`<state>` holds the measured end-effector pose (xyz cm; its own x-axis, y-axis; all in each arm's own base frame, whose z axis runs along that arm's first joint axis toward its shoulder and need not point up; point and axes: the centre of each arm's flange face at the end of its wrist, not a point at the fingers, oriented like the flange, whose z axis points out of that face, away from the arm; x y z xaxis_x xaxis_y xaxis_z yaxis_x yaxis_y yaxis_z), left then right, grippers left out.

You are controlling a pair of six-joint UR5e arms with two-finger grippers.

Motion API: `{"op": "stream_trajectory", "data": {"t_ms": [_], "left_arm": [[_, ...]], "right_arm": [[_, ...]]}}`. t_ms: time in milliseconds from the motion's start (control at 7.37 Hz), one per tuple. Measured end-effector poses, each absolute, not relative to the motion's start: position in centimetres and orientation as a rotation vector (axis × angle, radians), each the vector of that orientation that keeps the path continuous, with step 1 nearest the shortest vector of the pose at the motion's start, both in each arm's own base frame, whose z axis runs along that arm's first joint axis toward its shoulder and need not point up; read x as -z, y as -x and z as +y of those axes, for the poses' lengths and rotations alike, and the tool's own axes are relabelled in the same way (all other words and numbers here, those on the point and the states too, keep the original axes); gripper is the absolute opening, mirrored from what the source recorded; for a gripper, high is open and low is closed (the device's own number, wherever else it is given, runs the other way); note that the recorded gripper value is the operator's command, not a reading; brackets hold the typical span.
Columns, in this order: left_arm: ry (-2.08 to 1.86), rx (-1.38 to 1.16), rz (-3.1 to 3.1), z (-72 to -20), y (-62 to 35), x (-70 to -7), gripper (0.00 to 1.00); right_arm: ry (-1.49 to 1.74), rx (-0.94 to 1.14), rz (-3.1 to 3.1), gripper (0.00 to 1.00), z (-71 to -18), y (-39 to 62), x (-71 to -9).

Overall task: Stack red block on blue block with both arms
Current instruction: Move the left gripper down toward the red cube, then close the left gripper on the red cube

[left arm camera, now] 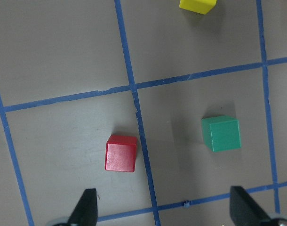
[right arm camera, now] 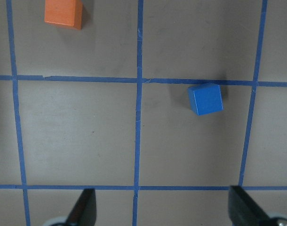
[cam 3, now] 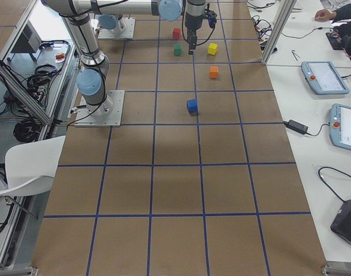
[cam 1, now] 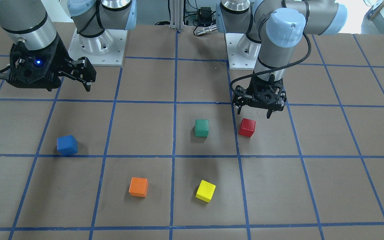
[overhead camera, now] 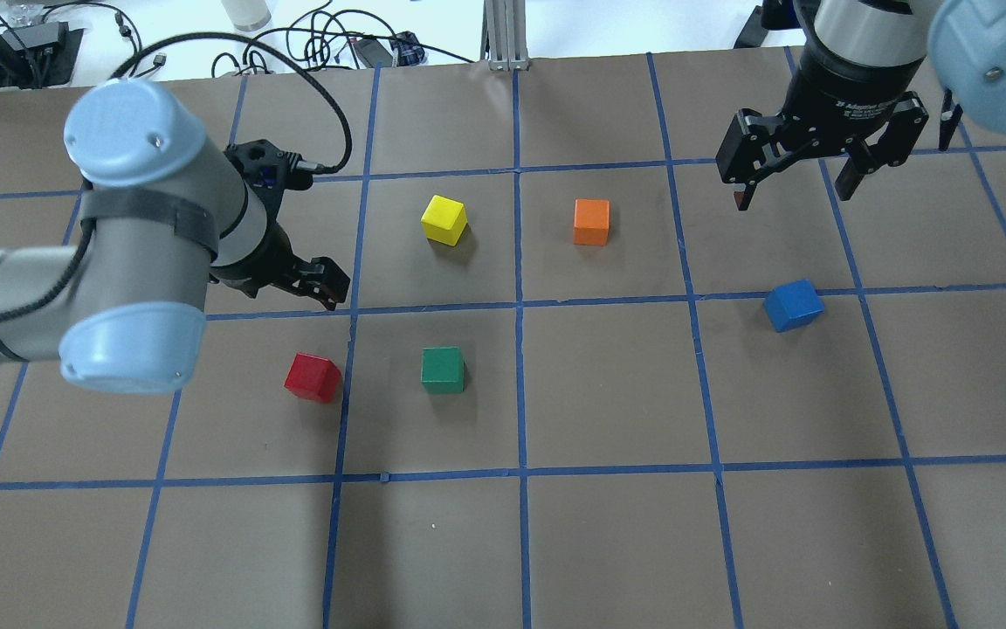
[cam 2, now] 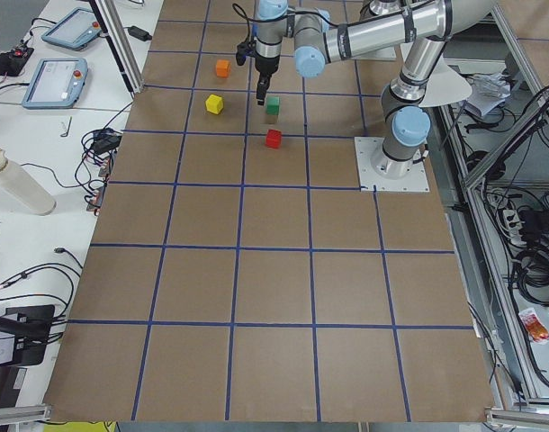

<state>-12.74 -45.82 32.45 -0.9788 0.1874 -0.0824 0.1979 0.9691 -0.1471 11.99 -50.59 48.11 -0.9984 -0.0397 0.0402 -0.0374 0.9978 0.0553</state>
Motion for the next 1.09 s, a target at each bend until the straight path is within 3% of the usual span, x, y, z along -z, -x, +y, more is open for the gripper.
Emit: {"op": "stream_trajectory", "data": {"t_ms": [271,679,950,1086], "left_arm": [[-0.297,0.376,3.006,-44.6,11.7,-27.6,1.00],[-0.362,0.269,3.009,-43.2,11.5,-22.7,1.00],[-0.378,0.154,3.025,-43.0,11.4,-20.6,0.68],[-0.391,0.121,3.025,-43.0,11.4,-19.9,0.37]], "right_arm": [[-0.060,0.085,-3.099,1.00,-50.6,-12.0,-48.1],[-0.059,0.085,-3.099,1.00,-50.6,-12.0,-48.1],[-0.060,0.086,-3.098,1.00,-50.6,-12.0,-48.1],[-0.060,0.087,-3.098,1.00,-50.6,-12.0,-48.1]]}}
